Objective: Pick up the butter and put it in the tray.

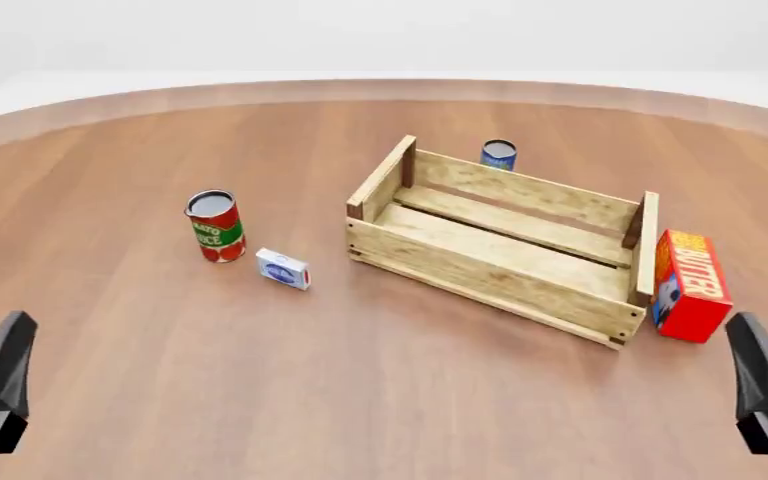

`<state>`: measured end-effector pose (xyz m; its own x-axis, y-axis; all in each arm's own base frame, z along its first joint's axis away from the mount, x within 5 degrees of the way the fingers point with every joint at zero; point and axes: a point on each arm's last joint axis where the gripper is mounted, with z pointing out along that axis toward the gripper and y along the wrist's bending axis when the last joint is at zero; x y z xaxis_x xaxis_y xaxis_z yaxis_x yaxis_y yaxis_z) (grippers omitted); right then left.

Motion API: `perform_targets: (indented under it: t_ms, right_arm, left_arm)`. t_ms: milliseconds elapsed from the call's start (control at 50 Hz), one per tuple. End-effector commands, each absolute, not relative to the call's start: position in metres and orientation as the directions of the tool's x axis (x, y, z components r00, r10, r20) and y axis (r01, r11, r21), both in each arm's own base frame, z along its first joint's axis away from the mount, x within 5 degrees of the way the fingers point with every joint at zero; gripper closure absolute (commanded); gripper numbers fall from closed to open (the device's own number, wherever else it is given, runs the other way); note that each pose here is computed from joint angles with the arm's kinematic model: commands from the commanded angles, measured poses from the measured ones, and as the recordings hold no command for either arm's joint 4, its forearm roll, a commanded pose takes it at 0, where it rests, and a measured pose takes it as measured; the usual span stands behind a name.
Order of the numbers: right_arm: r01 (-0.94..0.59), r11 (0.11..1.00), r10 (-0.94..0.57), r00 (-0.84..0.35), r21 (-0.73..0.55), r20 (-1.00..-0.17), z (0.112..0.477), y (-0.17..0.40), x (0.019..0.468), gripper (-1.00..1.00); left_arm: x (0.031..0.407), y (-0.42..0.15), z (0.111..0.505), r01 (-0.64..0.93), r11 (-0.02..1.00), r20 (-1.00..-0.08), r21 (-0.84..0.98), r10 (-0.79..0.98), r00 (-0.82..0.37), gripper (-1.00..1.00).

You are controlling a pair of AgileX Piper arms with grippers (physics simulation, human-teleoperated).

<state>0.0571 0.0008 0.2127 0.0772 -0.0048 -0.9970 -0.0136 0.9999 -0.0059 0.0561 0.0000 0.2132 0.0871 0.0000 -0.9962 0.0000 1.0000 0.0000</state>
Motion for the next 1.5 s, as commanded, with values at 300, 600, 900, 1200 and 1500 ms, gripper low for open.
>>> perform_targets:
  t_ms: [300, 600, 900, 1200, 1500]
  right_arm:
    - [-0.003, 1.0, 0.024, 0.047, 0.023, -0.999, 0.212, 0.0, 0.061, -1.0]
    - [0.132, 0.991, 0.018, 0.005, 0.018, -1.0, 0.22, -0.009, 0.066, -1.0]
    - [0.215, 0.977, 0.01, -0.033, 0.003, -0.999, 0.22, -0.016, 0.071, -1.0]
    - [0.271, 0.963, 0.028, -0.068, 0.009, -0.997, 0.215, -0.023, 0.081, -1.0]
    - [0.285, 0.959, 0.03, -0.09, 0.003, -0.995, 0.211, -0.028, 0.096, -1.0]
  left_arm:
    - [0.056, 0.0, 0.213, 0.0, 1.0, -0.996, 0.0, 0.0, 0.087, -1.0]
    - [0.056, 0.0, 0.213, 0.0, 1.0, -0.996, 0.0, 0.0, 0.087, -1.0]
    - [0.056, 0.0, 0.213, 0.0, 1.0, -0.996, 0.0, 0.0, 0.087, -1.0]
    - [0.056, 0.0, 0.213, 0.0, 1.0, -0.996, 0.0, 0.0, 0.087, -1.0]
    - [0.056, 0.0, 0.213, 0.0, 1.0, -0.996, 0.0, 0.0, 0.087, -1.0]
